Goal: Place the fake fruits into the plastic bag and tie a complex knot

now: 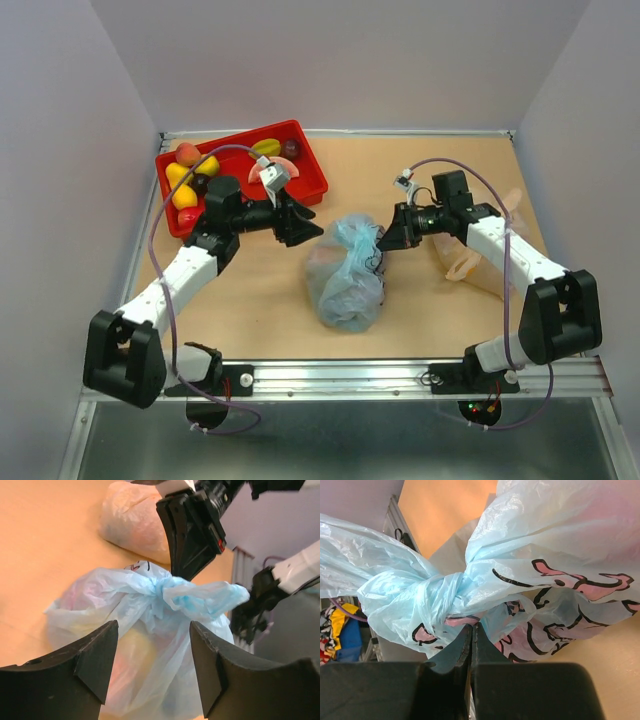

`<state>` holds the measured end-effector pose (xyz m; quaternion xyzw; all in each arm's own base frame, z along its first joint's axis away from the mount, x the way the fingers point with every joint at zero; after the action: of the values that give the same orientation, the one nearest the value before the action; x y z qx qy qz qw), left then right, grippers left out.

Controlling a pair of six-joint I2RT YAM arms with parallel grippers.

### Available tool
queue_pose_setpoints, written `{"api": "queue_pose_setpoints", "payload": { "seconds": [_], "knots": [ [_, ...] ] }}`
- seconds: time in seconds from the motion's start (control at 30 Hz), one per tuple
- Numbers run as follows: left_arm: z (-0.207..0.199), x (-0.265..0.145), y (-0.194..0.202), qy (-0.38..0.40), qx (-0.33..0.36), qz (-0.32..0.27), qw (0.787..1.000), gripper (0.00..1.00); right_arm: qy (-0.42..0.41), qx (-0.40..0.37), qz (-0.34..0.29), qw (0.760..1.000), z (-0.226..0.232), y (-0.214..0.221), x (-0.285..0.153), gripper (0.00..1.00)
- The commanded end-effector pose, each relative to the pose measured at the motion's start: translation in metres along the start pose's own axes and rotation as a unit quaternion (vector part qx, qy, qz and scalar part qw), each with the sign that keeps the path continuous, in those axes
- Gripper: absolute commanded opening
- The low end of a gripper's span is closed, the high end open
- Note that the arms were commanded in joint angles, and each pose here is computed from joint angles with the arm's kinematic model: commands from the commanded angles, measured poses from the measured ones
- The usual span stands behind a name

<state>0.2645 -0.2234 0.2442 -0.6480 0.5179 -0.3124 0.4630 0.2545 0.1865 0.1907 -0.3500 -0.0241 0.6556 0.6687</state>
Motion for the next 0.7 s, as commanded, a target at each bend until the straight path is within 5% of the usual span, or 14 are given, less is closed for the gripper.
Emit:
{"api": "queue_pose_setpoints", "payload": {
  "seconds": [0.0, 0.07, 0.4, 0.67],
  "knots": [
    [-0.023, -0.030, 0.013, 0.025, 0.150, 0.089, 0.984, 0.74, 0.006, -0.058, -0.026, 0.998, 0.019, -0.027, -0.010, 0.01],
    [-0.032, -0.035, 0.008, 0.026, 0.169, 0.080, 0.982, 0.86, 0.008, -0.062, -0.026, 0.998, 0.020, -0.029, -0.011, 0.01],
    [-0.048, 0.000, -0.027, 0.023, 0.228, 0.038, 0.973, 0.89, 0.011, -0.065, -0.022, 0.998, 0.025, -0.028, -0.010, 0.00],
    [-0.051, 0.037, -0.043, 0.025, 0.200, -0.010, 0.980, 0.89, 0.008, -0.069, -0.016, 0.997, 0.028, -0.027, -0.006, 0.00]
  ]
}}
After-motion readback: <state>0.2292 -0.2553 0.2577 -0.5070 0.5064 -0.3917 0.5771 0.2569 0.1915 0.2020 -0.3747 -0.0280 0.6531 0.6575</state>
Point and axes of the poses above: each gripper's point midway between its finger pads, its own x axis out along the fingers, its own z axis along the line the jaws close on, y = z × x, the point moved 4 cm from there along -x, back along the fingers, and after that the axes turned 3 degrees about x, right-handed, at the moved point
